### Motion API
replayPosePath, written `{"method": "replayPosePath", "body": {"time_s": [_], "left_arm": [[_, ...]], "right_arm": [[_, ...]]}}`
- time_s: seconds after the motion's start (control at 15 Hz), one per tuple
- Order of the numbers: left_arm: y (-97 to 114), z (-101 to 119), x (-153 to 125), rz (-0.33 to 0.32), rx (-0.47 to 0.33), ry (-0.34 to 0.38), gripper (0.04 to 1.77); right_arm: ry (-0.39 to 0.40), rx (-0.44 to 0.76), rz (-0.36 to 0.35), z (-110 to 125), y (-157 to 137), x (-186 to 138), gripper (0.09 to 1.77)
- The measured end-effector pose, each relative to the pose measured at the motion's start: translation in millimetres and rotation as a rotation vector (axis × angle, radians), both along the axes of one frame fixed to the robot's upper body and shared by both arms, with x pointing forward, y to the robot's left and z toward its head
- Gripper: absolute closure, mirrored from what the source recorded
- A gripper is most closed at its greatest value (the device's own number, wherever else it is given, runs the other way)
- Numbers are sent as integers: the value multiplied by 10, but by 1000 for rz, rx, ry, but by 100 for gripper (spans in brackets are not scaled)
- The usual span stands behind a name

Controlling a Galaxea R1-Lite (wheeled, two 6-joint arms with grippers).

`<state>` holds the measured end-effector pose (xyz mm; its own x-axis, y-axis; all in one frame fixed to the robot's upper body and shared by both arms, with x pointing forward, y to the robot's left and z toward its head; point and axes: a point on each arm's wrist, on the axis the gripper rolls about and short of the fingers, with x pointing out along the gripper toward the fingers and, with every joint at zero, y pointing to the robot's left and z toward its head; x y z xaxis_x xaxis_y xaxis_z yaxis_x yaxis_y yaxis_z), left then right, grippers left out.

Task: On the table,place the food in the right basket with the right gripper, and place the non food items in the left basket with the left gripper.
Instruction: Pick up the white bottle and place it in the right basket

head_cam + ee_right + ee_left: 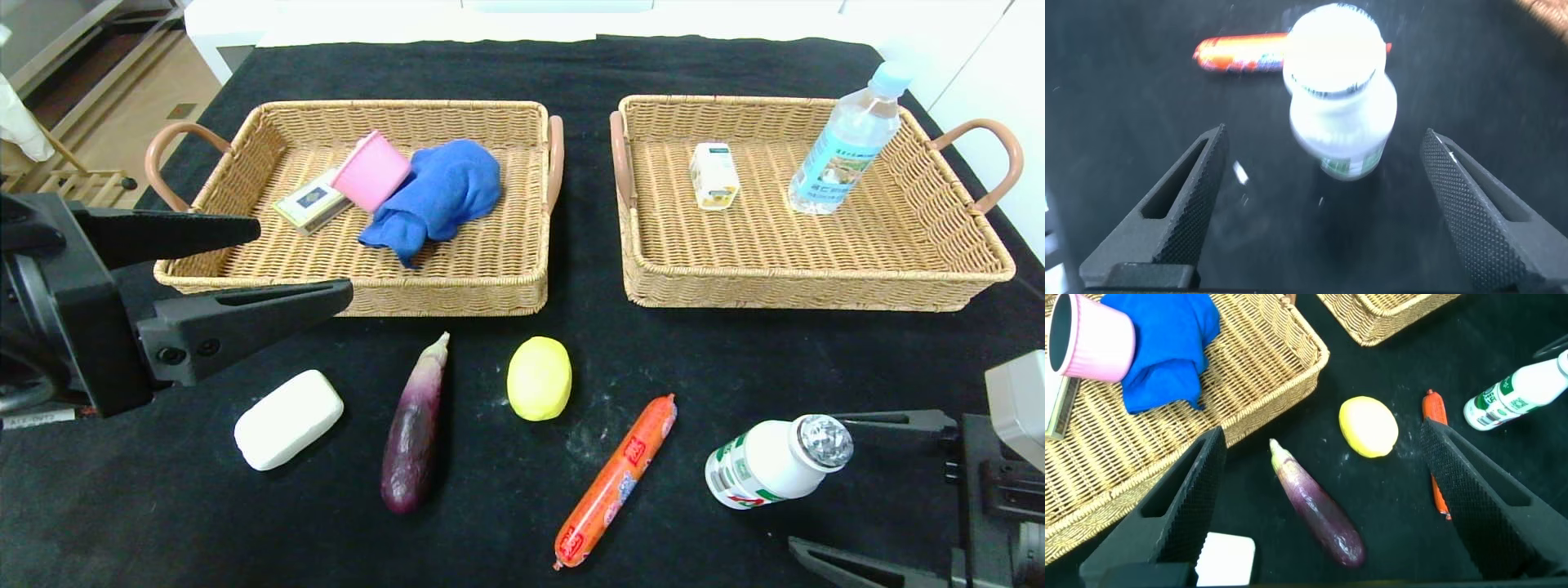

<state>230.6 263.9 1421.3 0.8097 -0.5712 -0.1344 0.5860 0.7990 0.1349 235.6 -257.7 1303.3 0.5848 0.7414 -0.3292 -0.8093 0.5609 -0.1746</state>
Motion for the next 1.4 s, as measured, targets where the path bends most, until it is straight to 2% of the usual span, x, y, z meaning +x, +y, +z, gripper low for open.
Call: {"method": "replayPosePath", "body": {"time_s": [0.33,0.93,1.4], "left_arm": [[1,1,-1,0,0,0,9],[2,0,-5,0,-1,-2,9],[4,-3,-8,0,-1,-1,9]], "right_arm": [[-12,-2,-2,-124,95,136,15],[-52,28,0,-184,219,357,15],[-44,26,-3,-215,242,405,15]]}}
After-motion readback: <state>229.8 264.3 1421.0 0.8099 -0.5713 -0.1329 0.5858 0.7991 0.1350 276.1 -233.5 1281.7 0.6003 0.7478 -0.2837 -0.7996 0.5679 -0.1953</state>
